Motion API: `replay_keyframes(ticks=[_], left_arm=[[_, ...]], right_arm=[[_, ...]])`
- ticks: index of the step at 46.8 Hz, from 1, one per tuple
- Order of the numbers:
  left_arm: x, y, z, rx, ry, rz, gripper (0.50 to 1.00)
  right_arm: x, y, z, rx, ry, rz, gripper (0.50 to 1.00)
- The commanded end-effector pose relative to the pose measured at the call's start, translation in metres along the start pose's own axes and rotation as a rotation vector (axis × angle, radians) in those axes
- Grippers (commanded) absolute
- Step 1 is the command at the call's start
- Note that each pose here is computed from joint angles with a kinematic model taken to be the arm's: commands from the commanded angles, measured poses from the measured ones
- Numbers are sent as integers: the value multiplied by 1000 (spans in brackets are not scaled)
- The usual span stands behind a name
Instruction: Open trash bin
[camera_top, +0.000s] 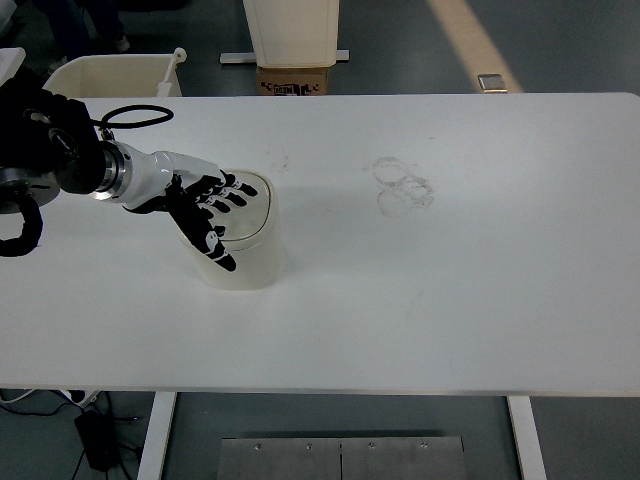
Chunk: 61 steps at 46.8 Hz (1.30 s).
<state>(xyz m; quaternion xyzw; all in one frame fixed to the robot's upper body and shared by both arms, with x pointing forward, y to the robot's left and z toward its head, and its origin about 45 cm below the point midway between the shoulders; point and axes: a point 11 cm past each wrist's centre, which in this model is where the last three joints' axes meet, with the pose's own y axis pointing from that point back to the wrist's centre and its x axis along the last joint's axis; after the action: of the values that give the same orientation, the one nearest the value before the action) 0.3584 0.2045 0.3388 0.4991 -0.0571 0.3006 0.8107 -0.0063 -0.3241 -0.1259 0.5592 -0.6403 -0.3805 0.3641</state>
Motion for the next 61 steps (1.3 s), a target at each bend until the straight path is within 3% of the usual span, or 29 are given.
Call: replay_keyframes(ticks=[1, 27, 37, 51, 61], left_arm=[[-1, -1, -1, 3, 2, -1, 1000], [7, 4, 2, -12, 5, 30, 1000], [27, 28, 31, -87, -19, 97, 1000], [68, 65, 83, -299, 10, 207, 1000], [102, 72, 80, -334, 57, 302, 1000]], right_arm=[[0, 0, 0, 0, 0, 0, 991], [0, 0, -1, 1, 0, 0, 991], [0, 0, -1, 1, 0, 0, 991], [0, 0, -1, 1, 0, 0, 991], [0, 0, -1, 1, 0, 0, 991]])
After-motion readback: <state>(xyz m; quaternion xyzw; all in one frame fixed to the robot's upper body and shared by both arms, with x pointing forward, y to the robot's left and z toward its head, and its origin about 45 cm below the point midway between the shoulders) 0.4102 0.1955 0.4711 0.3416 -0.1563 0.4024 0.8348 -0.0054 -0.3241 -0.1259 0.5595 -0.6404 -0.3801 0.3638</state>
